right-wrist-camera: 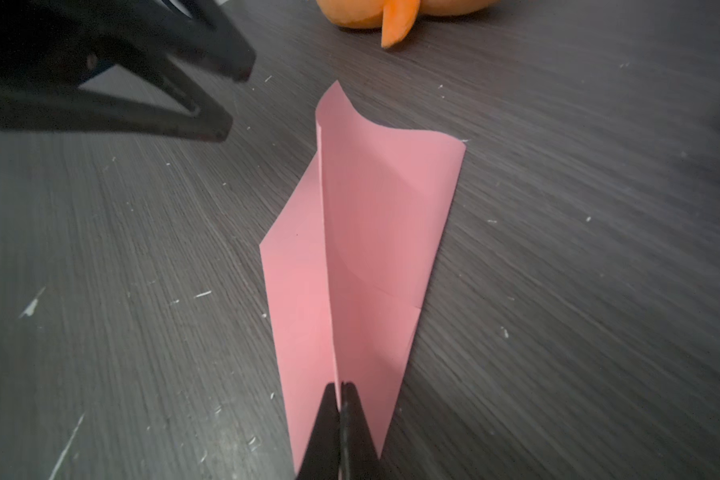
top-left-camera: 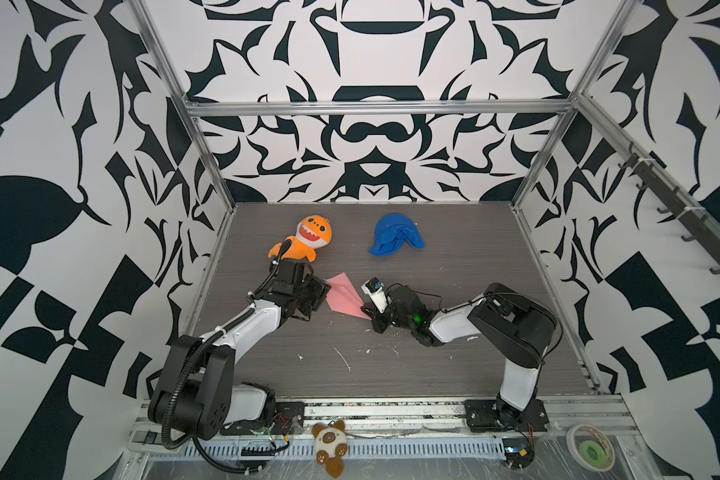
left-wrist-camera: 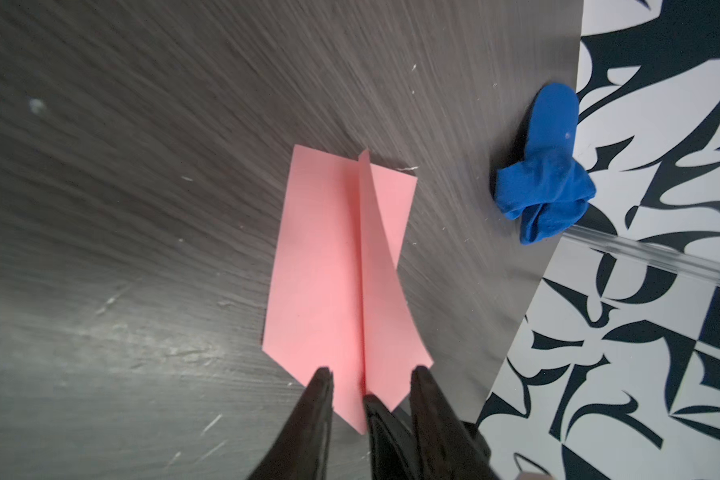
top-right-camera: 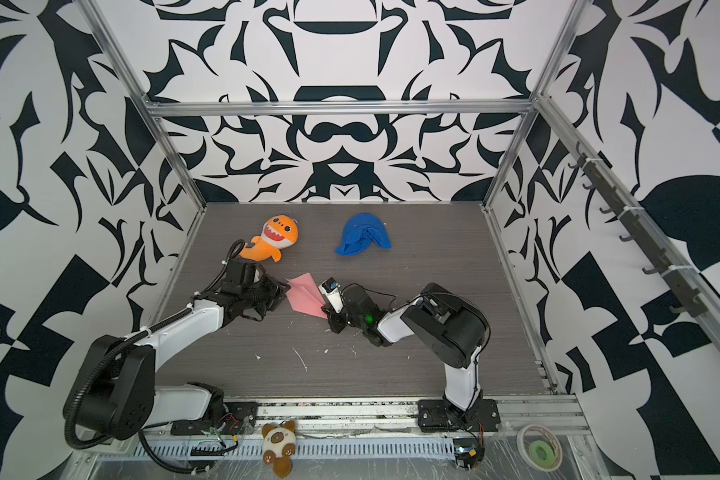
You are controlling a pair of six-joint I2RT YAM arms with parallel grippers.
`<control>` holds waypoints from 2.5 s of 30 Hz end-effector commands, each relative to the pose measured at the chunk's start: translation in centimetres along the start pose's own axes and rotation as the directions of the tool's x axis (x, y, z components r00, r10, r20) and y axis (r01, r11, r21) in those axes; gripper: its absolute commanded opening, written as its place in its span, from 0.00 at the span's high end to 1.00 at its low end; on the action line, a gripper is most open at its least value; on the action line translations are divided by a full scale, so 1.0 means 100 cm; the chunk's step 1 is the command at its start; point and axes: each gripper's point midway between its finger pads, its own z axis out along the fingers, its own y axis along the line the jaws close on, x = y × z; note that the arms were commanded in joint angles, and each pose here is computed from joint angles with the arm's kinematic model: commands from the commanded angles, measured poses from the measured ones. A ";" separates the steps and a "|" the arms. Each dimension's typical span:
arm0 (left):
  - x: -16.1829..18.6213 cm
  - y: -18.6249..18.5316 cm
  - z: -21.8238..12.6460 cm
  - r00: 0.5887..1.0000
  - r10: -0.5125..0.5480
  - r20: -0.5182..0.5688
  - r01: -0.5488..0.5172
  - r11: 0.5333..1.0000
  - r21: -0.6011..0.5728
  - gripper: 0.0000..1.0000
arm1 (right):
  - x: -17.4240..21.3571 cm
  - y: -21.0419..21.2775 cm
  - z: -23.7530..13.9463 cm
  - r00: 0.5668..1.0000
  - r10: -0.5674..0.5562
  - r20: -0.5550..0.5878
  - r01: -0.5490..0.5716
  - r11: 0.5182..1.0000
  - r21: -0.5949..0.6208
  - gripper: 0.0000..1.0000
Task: Fold a paper plane with a square sheet of paper (pick it up from the middle)
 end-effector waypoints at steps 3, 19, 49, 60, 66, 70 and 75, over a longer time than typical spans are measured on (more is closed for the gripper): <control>0.007 0.003 0.004 1.000 -0.020 0.009 0.020 0.999 0.049 0.72 | -0.016 0.012 -0.002 0.992 0.124 0.021 -0.122 0.989 -0.086 0.98; 0.021 0.008 0.035 0.999 0.008 -0.043 -0.007 1.000 0.025 0.84 | -0.005 0.003 0.003 0.975 0.219 -0.020 -0.220 0.969 -0.110 0.92; 0.026 0.008 0.044 0.999 0.012 -0.045 -0.010 0.998 0.054 0.89 | 0.003 -0.013 0.004 0.934 0.353 -0.055 -0.357 0.926 -0.122 0.88; 0.025 0.016 0.057 0.998 0.001 -0.064 -0.002 1.000 -0.019 0.93 | 0.011 -0.016 0.006 0.942 0.325 -0.083 -0.332 0.938 -0.103 0.86; 0.029 0.031 0.060 0.997 -0.020 -0.078 0.012 0.995 -0.095 0.94 | 0.014 -0.020 0.008 0.960 0.256 -0.114 -0.265 0.962 -0.067 0.81; 0.030 0.037 0.061 0.996 -0.030 -0.085 0.019 0.991 -0.129 0.95 | 0.016 -0.022 0.009 0.969 0.205 -0.134 -0.212 0.976 -0.039 0.79; 0.033 0.042 0.063 0.995 -0.038 -0.097 0.023 0.988 -0.154 0.95 | 0.015 -0.028 0.009 0.974 0.174 -0.142 -0.176 0.984 0.002 0.79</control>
